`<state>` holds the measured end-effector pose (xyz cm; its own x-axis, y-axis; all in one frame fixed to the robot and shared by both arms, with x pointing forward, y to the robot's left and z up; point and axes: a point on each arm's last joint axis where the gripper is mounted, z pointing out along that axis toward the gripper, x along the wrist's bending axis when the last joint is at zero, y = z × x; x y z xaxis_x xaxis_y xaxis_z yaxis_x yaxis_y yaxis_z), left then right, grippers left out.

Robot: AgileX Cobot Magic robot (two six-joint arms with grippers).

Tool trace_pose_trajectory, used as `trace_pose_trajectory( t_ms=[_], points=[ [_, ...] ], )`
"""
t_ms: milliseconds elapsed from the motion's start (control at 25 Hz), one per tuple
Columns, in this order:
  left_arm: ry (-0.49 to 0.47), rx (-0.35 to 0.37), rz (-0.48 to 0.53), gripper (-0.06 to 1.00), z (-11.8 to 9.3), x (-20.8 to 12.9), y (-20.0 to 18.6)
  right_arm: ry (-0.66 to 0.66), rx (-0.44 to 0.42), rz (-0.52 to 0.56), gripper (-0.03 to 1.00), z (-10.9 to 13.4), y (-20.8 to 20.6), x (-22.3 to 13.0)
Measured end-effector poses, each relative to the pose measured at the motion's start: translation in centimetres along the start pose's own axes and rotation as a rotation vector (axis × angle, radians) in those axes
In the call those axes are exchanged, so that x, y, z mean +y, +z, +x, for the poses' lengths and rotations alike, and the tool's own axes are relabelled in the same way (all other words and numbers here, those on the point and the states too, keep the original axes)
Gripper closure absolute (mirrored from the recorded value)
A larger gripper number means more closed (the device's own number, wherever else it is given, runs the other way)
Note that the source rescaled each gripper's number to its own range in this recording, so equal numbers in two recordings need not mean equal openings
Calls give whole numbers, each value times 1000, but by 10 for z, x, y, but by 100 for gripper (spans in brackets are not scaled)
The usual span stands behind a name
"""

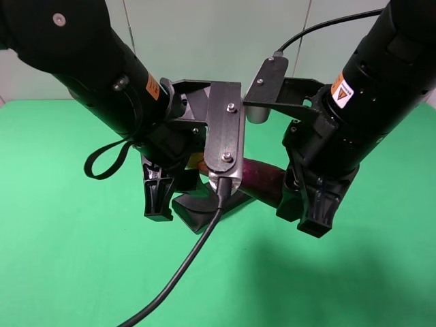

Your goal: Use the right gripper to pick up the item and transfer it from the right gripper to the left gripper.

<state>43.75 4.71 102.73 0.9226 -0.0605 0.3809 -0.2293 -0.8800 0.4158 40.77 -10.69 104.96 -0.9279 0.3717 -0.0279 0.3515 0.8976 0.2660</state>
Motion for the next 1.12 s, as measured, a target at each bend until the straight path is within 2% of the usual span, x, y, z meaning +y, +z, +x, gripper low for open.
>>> trace_pose_trajectory(
  t_ms=[160,440,480,600,1120],
  points=[
    [-12,-10,-10,74,-2,2,0,-2,-1,7,97,0,0,-1],
    [-11,-26,-38,76,-3,4,0,-12,-7,16,97,0,-3,-3],
    [-7,-25,-38,78,-3,4,0,-13,-7,16,97,0,-3,-3],
    [4,-22,-40,92,-3,4,0,-16,-4,21,97,0,-3,-4],
    [5,-21,-40,92,-3,4,0,-16,-4,22,97,0,-3,-4]
  ],
)
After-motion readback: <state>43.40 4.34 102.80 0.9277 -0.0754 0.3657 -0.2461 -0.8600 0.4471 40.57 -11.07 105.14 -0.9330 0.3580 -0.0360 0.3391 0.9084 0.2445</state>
